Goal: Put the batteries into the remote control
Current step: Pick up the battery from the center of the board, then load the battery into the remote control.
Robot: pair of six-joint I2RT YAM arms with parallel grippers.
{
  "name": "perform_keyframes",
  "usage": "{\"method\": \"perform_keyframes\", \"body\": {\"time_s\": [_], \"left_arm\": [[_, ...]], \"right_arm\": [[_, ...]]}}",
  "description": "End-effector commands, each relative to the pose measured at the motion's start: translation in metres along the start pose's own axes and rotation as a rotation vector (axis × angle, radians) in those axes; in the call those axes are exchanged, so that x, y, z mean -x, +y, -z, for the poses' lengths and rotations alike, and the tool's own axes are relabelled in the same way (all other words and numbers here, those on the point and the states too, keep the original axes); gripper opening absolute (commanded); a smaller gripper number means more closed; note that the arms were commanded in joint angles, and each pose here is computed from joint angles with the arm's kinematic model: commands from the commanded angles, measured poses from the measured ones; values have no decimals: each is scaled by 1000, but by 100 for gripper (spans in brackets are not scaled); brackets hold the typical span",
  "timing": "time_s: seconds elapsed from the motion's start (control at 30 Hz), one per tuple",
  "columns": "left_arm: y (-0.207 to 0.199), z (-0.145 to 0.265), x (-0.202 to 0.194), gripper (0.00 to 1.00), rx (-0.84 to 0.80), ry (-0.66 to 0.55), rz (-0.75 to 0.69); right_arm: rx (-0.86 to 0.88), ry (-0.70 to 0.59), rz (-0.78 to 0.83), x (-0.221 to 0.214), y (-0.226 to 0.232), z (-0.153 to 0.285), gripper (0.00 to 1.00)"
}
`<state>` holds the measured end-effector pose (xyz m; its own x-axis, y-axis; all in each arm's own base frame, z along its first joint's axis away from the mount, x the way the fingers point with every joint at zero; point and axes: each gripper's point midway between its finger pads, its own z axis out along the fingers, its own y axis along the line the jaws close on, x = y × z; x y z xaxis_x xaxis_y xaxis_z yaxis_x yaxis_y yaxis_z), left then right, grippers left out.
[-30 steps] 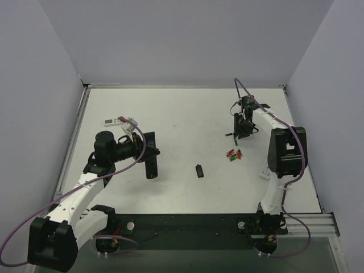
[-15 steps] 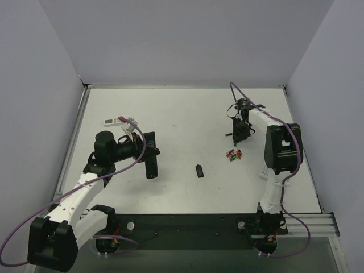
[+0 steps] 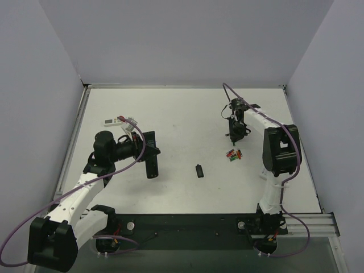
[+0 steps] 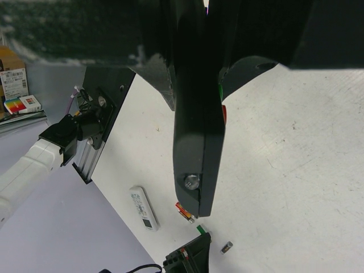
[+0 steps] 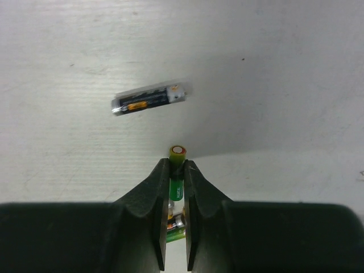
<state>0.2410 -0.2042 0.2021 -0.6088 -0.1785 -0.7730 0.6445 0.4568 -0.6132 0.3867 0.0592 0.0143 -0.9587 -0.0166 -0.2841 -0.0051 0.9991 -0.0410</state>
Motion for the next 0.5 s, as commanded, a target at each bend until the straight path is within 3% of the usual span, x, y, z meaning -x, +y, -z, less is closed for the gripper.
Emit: {"method": "perform_keyframes", "body": {"time_s": [0.0, 0.27, 0.47], "left_arm": [[-15, 1, 21, 0, -59, -60, -66], [-15, 7, 19, 0, -35, -142, -21], [-4, 20, 18, 0, 46, -312, 79]], "right_arm": [[22, -118, 68, 14, 26, 55, 0], [223, -221, 223, -6, 120, 111, 0], [342, -286, 351, -47, 177, 147, 0]]}}
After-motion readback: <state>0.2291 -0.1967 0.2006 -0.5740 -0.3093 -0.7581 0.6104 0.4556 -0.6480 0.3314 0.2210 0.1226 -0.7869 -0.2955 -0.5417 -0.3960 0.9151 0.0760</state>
